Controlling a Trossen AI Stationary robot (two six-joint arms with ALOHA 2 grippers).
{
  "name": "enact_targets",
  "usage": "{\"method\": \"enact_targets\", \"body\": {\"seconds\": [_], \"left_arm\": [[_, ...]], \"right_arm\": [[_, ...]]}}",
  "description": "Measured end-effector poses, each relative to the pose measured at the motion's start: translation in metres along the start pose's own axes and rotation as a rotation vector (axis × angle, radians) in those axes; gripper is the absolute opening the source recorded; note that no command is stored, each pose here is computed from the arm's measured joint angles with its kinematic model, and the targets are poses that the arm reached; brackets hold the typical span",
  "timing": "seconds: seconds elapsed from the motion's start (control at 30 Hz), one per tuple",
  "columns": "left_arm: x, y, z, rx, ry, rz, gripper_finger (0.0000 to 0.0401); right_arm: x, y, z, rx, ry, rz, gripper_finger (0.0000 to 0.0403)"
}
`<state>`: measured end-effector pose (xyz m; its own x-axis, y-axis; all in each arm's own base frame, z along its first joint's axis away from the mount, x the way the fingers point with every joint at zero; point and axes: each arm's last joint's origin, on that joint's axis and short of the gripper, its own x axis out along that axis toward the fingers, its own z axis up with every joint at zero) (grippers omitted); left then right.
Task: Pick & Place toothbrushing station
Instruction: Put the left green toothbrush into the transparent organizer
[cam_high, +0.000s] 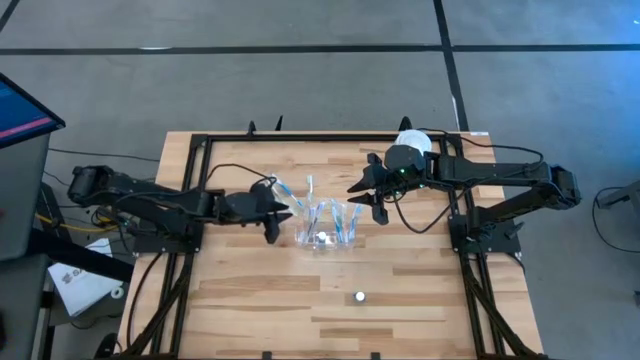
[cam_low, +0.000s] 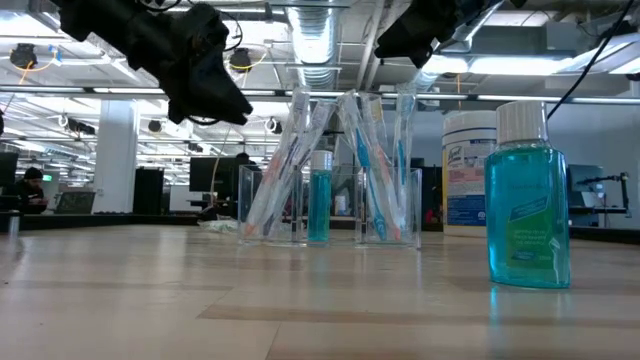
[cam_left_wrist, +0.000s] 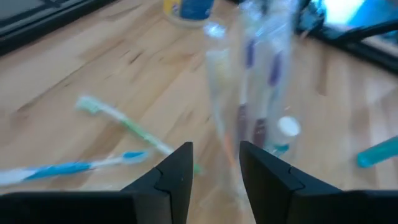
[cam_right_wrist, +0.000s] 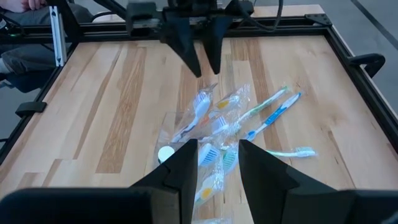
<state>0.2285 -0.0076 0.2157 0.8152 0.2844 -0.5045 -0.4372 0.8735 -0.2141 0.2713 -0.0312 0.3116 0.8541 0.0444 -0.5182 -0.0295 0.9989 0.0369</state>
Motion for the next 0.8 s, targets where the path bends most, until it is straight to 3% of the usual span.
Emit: {"method": "enact_targets", "body": {"seconds": [0.33,0.8], "left_arm": [[0.007,0.035,0.001,0.028,0.092,0.173,0.0126],[0.023,0.068,0.001,0.144,0.220,0.187,0.0126]], "right_arm": [[0.000,0.000,0.000,0.000,0.000,0.000,0.0107],[0.000,0.000,0.000,-0.003,0.000,0.000,0.0107]]}}
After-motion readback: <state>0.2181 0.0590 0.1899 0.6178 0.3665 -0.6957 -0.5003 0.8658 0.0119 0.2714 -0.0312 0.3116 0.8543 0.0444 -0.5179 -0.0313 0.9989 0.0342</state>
